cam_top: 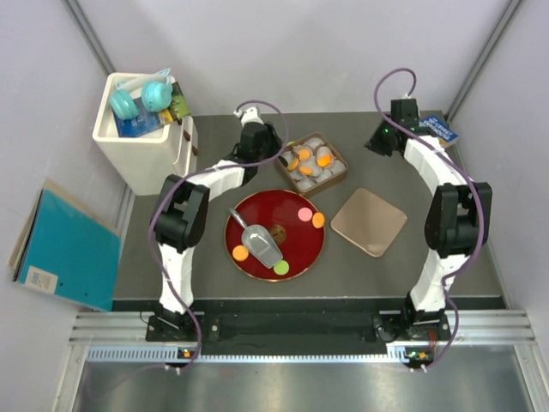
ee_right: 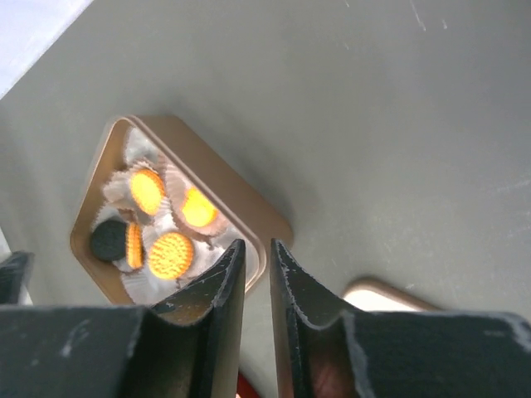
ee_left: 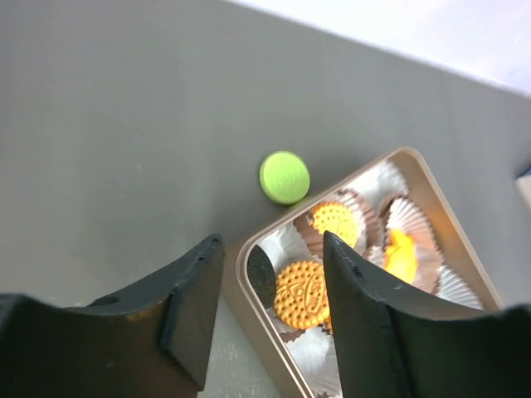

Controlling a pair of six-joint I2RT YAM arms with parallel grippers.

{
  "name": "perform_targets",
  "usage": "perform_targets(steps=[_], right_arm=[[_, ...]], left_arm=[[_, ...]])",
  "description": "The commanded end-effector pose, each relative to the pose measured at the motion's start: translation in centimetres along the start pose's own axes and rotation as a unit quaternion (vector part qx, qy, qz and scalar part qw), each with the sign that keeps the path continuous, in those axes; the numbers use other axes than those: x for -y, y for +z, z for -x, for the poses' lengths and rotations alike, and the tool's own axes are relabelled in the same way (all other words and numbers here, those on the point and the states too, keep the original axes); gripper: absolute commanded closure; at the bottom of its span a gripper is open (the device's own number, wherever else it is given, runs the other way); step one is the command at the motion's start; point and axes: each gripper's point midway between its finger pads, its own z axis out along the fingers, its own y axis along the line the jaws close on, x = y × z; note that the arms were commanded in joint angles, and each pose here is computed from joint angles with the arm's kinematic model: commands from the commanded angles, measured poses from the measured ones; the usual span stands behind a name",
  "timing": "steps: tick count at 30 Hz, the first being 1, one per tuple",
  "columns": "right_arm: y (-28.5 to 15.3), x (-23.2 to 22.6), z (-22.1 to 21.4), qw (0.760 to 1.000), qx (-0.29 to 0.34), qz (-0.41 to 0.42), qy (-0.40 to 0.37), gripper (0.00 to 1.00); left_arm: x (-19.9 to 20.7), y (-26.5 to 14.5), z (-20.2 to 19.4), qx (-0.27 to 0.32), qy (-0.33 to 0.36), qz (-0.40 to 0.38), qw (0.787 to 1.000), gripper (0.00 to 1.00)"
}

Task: Pack the cookies

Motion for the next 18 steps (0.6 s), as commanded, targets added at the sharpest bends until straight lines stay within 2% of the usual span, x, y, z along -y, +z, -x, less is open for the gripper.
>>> perform_targets(steps=[1, 5, 9, 10, 12, 13, 14, 18], right_arm=[[-1.2, 1.8, -0.7, 0.999, -0.019, 0.015, 0.048, 0.80], [-2.8, 2.7, -1.6, 0.999, -0.011, 0.015, 0.040, 0.77], [-4.7, 3.6, -3.2, 0.999, -0.015, 0.011, 0.037, 0.69], [-5.5, 3.6, -3.2, 0.999, -0.011, 0.013, 0.039, 0.68], [-6.2, 4.7, -4.5, 0.999, -0.019, -0.004, 0.043, 0.68], [-7.5, 4.6, -4.1, 0.999, -0.005, -0.002, 0.048, 0.68], [-7.6, 5.7, -5.3, 0.998, -0.011, -0.015, 0.053, 0.68], [-9.7, 7.2, -6.6, 0.996, 0.010, -0.031, 0.080, 0.62]], left_arm=[[2.7, -3.2, 6.7, 0.077, -0.009, -0.035, 0.996, 0.43], [4.3, -5.1, 7.4, 0.068, -0.009, -0.068, 0.995, 0.39], [6.5, -6.9, 6.5, 0.027, -0.007, -0.124, 0.992, 0.27], [6.7, -7.3, 6.1, 0.018, -0.006, -0.128, 0.992, 0.22], [7.6, -8.4, 5.4, 0.004, -0.003, -0.145, 0.989, 0.17], [8.0, -9.1, 5.0, -0.001, -0.001, -0.153, 0.988, 0.06], [8.4, -9.5, 4.6, -0.006, 0.001, -0.160, 0.987, 0.01], [10.3, -10.9, 2.5, -0.034, 0.020, -0.184, 0.982, 0.01]])
